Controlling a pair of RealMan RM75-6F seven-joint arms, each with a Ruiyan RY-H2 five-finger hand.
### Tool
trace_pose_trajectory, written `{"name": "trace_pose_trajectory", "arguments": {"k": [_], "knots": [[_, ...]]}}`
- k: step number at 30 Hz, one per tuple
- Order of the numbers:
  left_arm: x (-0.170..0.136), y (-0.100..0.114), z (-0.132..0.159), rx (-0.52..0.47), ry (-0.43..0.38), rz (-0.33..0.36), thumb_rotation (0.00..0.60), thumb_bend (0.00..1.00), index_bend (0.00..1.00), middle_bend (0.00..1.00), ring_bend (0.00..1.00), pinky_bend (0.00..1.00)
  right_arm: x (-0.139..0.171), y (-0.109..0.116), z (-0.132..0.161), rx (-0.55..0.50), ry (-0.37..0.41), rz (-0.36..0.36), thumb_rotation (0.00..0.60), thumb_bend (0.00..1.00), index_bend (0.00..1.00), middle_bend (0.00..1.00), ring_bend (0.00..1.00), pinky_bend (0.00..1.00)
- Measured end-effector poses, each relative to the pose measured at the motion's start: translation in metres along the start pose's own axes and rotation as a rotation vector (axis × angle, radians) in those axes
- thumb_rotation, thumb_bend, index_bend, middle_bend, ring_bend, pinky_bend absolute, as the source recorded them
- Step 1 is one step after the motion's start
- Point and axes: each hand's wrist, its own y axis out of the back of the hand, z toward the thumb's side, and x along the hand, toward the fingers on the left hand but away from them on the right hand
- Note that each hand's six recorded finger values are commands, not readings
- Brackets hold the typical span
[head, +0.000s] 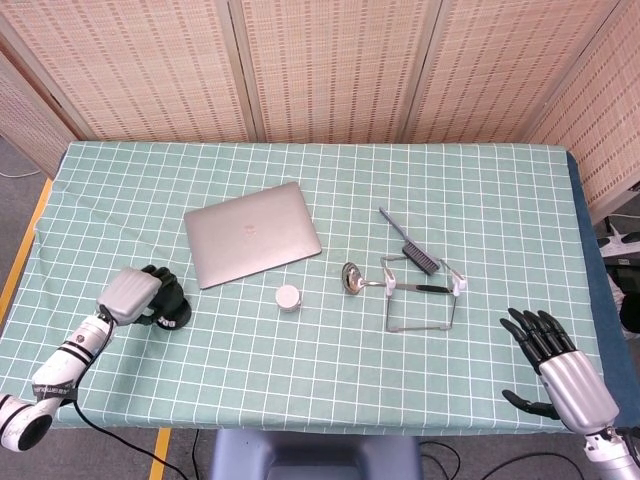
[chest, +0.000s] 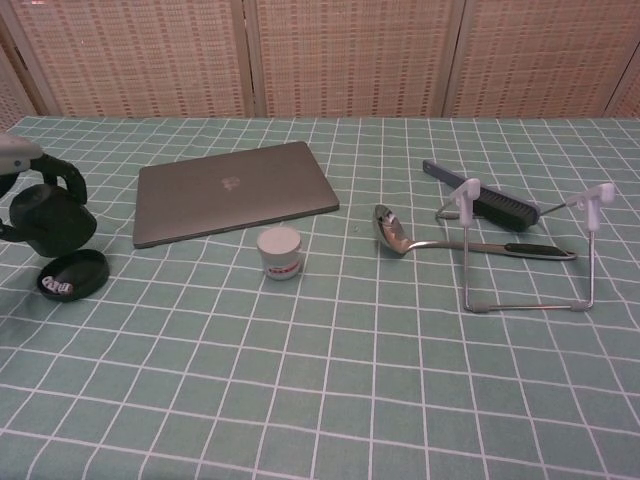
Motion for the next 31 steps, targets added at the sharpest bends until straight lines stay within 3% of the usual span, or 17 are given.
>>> {"name": "trace_pose_trajectory", "arguments": {"k": [6,10,13,15,22,26,31], "knots": [[0.006,-0.020,-0.035,-0.001,0.118,-0.065,0.600,0.36,0.38,0.47,0.35,0.52,0.001,0.001,0.001,-0.007,0.009,0.002,0.600,0.09,0.00,0.00,0.00,0.00],[0.007,-0.038,-0.053,-0.029,0.185,-0.137,0.600,0.35,0.01,0.05,0.05,0.38,0.002,0.002,0.001,-0.009,0.001,-0.008,0.600,0.09,0.00,0.00,0.00,0.00],[0.006,-0.048,-0.055,-0.079,0.206,-0.194,0.600,0.36,0.00,0.00,0.00,0.29,0.002,0.001,0.000,-0.008,-0.003,-0.005,0.600,0.09,0.00,0.00,0.00,0.00],[0.006,-0.048,-0.054,-0.088,0.209,-0.197,0.600,0.34,0.00,0.00,0.00,0.23,0.001,0.001,0.001,-0.004,-0.004,-0.003,0.600,0.09,0.00,0.00,0.00,0.00],[-0.003,-0.031,-0.047,-0.146,0.209,-0.100,0.600,0.32,0.00,0.00,0.00,0.12,0.001,0.001,-0.002,-0.005,-0.027,0.000,0.600,0.09,0.00,0.00,0.00,0.00],[-0.018,-0.018,-0.037,-0.218,0.186,0.014,0.600,0.35,0.00,0.00,0.00,0.06,0.000,0.000,-0.002,-0.002,-0.029,0.001,0.600,0.09,0.00,0.00,0.00,0.00],[-0.063,-0.019,-0.011,-0.444,0.093,0.192,0.600,0.39,0.00,0.00,0.00,0.04,-0.001,-0.002,-0.003,0.034,-0.041,-0.006,0.600,0.09,0.00,0.00,0.00,0.00]]}}
